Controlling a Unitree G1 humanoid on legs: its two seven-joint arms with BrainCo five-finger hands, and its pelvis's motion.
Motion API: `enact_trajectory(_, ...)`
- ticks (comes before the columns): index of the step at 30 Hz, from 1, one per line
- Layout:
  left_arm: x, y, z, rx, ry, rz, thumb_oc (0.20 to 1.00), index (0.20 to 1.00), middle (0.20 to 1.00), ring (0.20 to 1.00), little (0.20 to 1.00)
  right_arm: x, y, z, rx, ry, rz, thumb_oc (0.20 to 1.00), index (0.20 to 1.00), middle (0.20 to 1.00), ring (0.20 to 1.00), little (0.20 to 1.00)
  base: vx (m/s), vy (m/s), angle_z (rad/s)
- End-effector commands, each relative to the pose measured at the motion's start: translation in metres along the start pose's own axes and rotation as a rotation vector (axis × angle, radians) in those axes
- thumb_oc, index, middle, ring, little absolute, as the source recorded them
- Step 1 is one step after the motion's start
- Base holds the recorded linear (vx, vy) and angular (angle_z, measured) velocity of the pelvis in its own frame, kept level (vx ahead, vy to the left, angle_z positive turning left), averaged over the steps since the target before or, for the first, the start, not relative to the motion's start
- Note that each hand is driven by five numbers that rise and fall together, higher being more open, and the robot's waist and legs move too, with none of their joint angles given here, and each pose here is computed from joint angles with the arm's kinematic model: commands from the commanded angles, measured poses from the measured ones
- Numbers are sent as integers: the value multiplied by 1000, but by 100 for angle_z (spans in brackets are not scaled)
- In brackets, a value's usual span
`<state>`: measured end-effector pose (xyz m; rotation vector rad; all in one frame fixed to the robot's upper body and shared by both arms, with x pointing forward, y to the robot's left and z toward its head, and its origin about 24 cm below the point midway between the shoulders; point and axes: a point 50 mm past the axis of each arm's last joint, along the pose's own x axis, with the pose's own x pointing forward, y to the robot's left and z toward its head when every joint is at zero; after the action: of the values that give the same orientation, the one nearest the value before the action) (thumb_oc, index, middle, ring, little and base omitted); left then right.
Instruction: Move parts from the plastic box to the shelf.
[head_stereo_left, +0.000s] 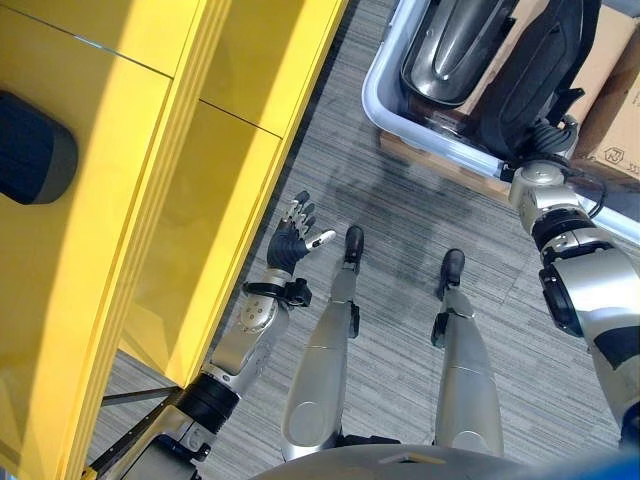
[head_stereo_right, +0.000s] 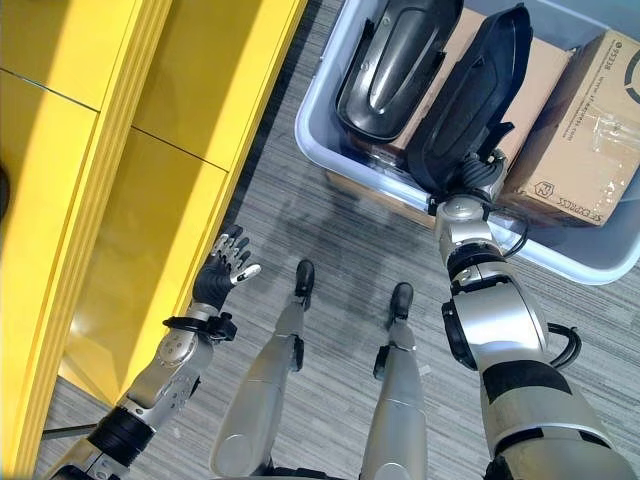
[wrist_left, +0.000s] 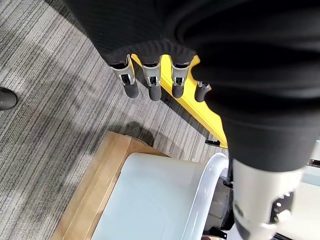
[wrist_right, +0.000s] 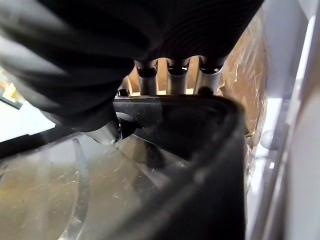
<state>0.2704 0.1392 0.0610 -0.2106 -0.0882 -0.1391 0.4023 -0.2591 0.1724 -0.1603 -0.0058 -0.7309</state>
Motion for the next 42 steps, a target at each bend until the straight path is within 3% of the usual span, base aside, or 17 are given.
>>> enact_trajectory(1, 6, 5, 31, 19, -129, -15, 1000, 1000, 1000, 1000, 1000, 3, -7, 32, 146, -134, -50, 200, 200, 200, 200, 200, 0, 0, 0)
enact_trajectory(26, -13, 32, 15, 54, -49, 67, 1000, 1000, 1000, 1000, 1000, -63, -16, 49, 427, -517, 50, 200, 200, 200, 200, 200, 3, -20, 0)
enact_trajectory(42, -35, 52, -5, 91, 50, 118, 1000, 1000, 1000, 1000, 1000, -110, -14, -16, 280, -478, 289, 200, 200, 200, 200, 200, -7, -46, 0)
